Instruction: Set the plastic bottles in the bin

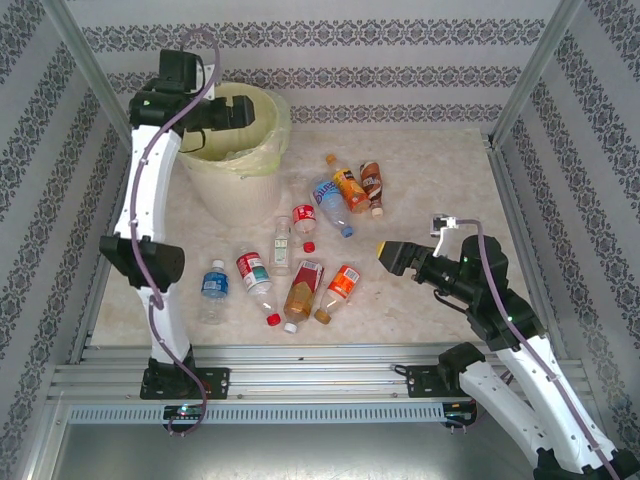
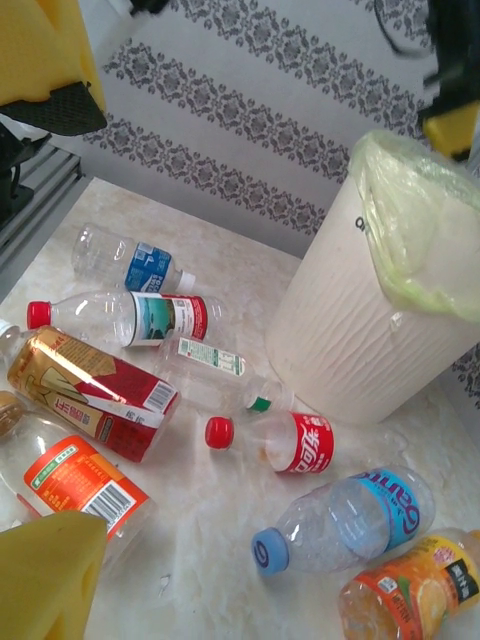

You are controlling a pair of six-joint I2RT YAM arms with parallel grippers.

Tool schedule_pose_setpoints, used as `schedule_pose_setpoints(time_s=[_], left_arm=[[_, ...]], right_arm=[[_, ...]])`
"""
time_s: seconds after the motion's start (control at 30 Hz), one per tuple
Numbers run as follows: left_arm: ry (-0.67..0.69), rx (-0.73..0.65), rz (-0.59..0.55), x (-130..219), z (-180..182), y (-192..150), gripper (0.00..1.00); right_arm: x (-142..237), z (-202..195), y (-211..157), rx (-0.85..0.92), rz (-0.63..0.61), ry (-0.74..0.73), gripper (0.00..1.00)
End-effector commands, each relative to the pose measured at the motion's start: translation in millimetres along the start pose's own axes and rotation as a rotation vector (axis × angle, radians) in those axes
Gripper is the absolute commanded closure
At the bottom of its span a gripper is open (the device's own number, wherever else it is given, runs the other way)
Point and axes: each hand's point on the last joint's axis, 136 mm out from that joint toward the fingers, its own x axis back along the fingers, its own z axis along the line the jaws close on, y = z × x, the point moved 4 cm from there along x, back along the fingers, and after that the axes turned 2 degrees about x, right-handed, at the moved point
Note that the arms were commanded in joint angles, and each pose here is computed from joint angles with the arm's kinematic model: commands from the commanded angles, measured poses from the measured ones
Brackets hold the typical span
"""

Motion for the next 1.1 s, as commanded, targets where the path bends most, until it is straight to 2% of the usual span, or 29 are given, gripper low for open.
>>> schedule_pose_setpoints(time_s=[0.0, 0.1, 0.2, 0.43, 0.67, 0.83, 0.93, 1.07], left_arm=[[-0.056, -0.055, -0.106, 35.9, -25.8, 12.2, 0.00], [-0.102, -0.094, -0.148, 58.3, -42.4, 7.2, 0.00], [-0.209, -0.144, -0.163, 74.3, -66.0, -11.4, 0.00], [-0.538, -0.277, -0.131, 94.3, -131.7, -87.8, 0.00], [-0.789, -0.358, -0.080, 92.9, -172.8, -160.4, 0.00], [-0.851, -0.381, -0.095, 80.2, -175.4, -190.3, 0.00], [-0.835, -0.380, -0.094, 67.4, -169.1, -205.7, 0.00], [-0.768, -0.444, -0.072, 62.0, -167.3, -218.0, 0.00]], right_arm=[[-1.4, -10.0, -1.2, -0.036, -0.016, -0.041, 0.03], [-4.0, -19.7, -4.9, -0.067, -0.011, -0.084, 0.02], [-4.9, -31.2, -10.7, -0.104, 0.013, -0.155, 0.02], [-7.5, -54.6, -21.3, -0.176, 0.008, -0.272, 0.02], [-10.3, -69.5, -29.7, -0.216, 0.018, -0.372, 0.02], [-23.0, -73.8, -39.4, -0.271, 0.074, -0.403, 0.02], [-33.9, -73.1, -44.9, -0.275, 0.099, -0.424, 0.02], [-47.8, -75.8, -52.9, -0.285, 0.112, -0.463, 0.02]])
